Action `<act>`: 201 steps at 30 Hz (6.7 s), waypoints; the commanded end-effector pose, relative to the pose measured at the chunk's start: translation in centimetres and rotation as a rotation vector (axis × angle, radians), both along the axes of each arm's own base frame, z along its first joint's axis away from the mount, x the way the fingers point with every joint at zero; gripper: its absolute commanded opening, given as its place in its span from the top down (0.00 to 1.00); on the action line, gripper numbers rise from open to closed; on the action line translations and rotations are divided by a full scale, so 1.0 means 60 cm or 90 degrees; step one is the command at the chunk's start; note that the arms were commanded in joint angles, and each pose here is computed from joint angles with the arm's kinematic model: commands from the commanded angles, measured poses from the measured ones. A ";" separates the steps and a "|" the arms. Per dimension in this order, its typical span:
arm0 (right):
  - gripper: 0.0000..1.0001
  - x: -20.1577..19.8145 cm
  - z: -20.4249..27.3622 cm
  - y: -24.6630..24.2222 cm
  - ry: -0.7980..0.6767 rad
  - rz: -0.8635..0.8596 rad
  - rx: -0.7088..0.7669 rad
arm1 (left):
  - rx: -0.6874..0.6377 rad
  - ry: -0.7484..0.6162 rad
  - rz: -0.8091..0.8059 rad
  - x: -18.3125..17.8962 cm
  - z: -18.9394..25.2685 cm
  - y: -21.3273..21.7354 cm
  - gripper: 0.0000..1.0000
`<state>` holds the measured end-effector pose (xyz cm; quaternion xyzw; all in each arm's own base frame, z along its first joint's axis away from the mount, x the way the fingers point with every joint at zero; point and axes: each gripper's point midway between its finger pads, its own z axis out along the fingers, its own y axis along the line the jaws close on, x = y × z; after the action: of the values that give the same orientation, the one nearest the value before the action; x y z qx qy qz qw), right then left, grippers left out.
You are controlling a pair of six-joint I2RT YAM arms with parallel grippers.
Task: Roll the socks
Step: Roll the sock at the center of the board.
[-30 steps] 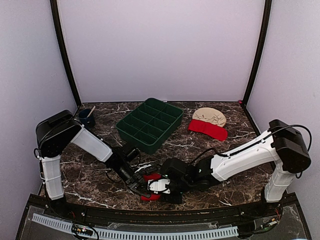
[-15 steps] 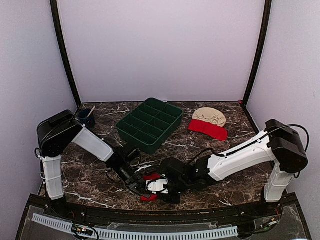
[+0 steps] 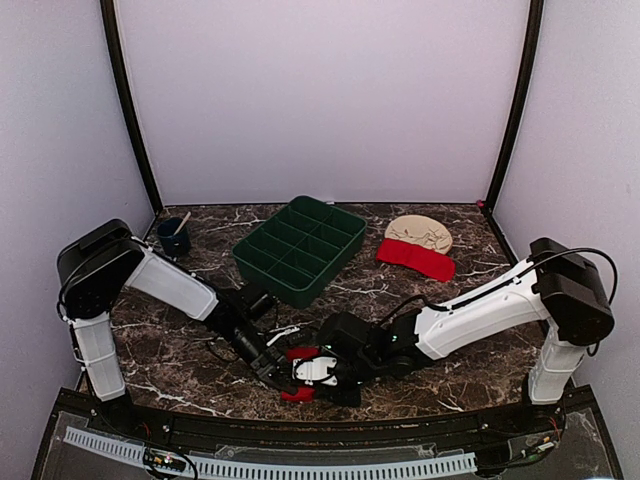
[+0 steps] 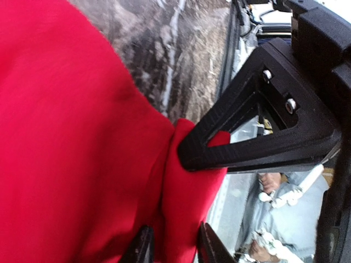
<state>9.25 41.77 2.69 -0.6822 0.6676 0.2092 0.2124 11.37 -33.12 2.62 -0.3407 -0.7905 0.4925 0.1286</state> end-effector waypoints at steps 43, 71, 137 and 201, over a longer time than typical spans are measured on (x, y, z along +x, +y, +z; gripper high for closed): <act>0.96 0.001 -0.003 0.006 0.276 -0.026 -0.048 | 0.173 -0.517 0.277 0.125 0.096 0.082 0.68; 0.96 -0.005 -0.013 -0.020 0.449 -0.077 -0.042 | 0.066 -0.629 0.161 0.028 0.082 0.038 0.66; 0.84 -0.012 -0.023 -0.035 0.498 -0.081 -0.041 | 0.057 -0.550 -0.146 -0.060 -0.019 -0.025 0.82; 0.70 0.087 0.056 -0.102 0.097 -0.258 0.155 | 0.022 -0.060 -0.112 -0.033 -0.037 -0.007 0.89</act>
<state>14.19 35.55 5.65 -0.4613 0.7888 0.3403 0.2217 10.80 -35.92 2.15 -0.4532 -0.7514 0.4736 0.0758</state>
